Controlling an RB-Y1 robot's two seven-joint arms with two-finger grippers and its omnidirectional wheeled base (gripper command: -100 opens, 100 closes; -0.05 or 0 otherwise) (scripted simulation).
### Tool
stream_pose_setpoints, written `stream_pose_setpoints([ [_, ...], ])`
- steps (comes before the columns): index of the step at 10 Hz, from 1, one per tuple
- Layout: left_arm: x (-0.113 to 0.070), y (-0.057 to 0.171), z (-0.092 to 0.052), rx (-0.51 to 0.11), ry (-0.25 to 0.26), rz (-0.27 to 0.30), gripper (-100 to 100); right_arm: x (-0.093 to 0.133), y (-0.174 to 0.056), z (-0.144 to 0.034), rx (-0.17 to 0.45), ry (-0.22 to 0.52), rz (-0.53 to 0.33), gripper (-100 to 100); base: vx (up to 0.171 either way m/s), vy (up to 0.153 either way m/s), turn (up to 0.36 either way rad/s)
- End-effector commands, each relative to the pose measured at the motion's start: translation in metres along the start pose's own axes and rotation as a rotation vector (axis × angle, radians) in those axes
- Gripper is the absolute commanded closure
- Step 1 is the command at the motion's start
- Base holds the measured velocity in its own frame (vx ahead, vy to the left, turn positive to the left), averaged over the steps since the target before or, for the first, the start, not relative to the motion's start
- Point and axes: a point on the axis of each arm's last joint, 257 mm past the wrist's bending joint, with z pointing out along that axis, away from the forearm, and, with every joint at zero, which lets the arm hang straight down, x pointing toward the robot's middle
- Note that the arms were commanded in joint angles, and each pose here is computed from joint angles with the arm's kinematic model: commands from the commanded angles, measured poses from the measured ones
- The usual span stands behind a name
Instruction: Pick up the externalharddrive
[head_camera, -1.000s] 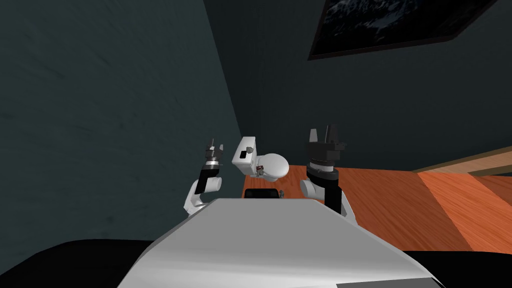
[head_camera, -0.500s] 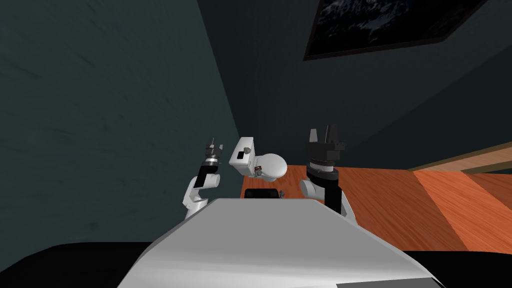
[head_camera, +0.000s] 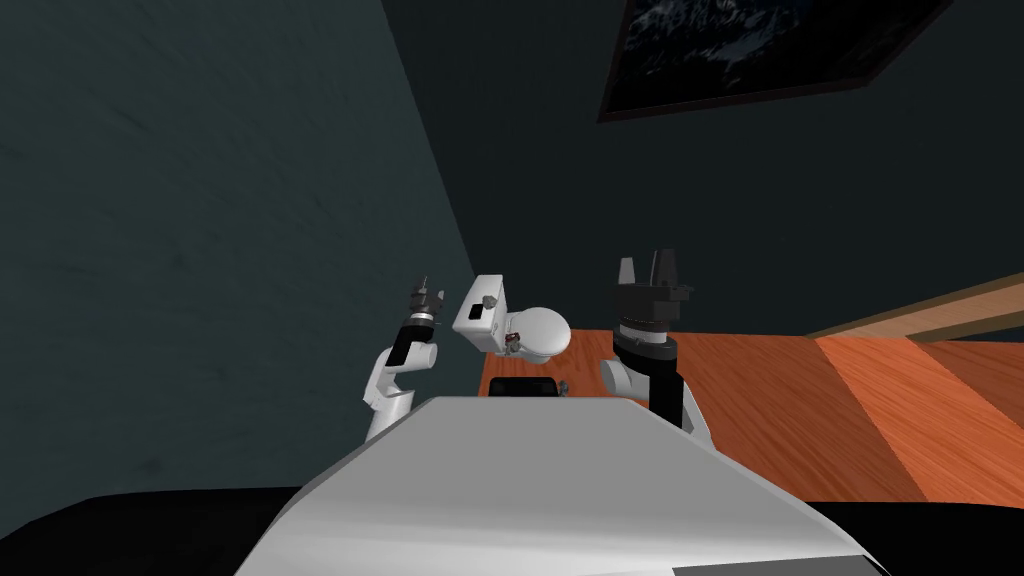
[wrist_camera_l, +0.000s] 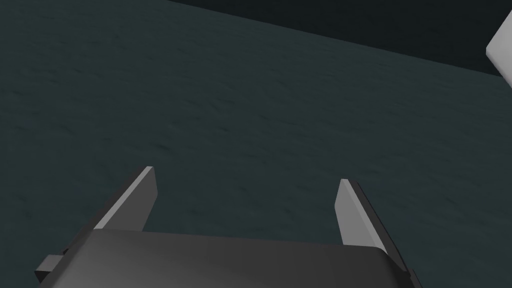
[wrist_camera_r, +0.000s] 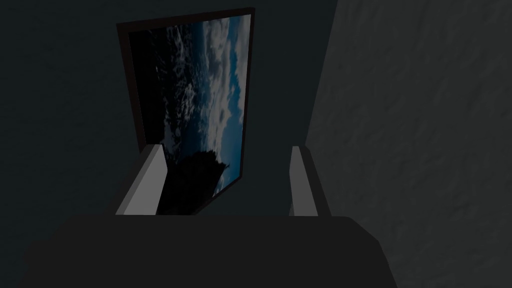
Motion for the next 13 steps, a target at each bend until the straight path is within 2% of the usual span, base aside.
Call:
stream_pose_setpoints([
  [1,-0.015,0.005,0.01,-0.029,-0.029,-0.021,-100,0.0,0.0,0.0,0.0,0.0,0.0,0,0.001,-0.058,-0.04],
  [3,-0.019,0.015,0.009,-0.068,-0.046,-0.022,-100,0.0,0.0,0.0,0.0,0.0,0.0,0,0.009,-0.038,-0.012],
  [4,-0.029,0.014,0.017,-0.077,-0.068,-0.043,-100,0.0,0.0,0.0,0.0,0.0,0.0,0,0.019,-0.043,-0.059],
  [6,-0.034,0.024,0.015,-0.117,-0.085,-0.043,-100,0.0,0.0,0.0,0.0,0.0,0.0,0,0.009,-0.037,-0.013],
  [7,-0.046,0.024,0.022,-0.129,-0.112,-0.068,-100,0.0,0.0,0.0,0.0,0.0,0.0,0,0.013,-0.046,-0.055],
  [9,-0.049,0.033,0.02,-0.167,-0.129,-0.068,-100,0.0,0.0,0.0,0.0,0.0,0.0,0,0.007,-0.033,-0.017],
  [10,-0.062,0.033,0.027,-0.178,-0.157,-0.095,-100,0.0,0.0,0.0,0.0,0.0,0.0,0,0.006,-0.042,-0.065],
  [12,-0.066,0.043,0.024,-0.216,-0.175,-0.097,-100,0.0,0.0,0.0,0.0,0.0,0.0,0,0.011,-0.034,-0.017],
  [13,-0.078,0.042,0.03,-0.225,-0.205,-0.126,-100,0.0,0.0,0.0,0.0,0.0,0.0,0,0.01,-0.038,-0.076],
])
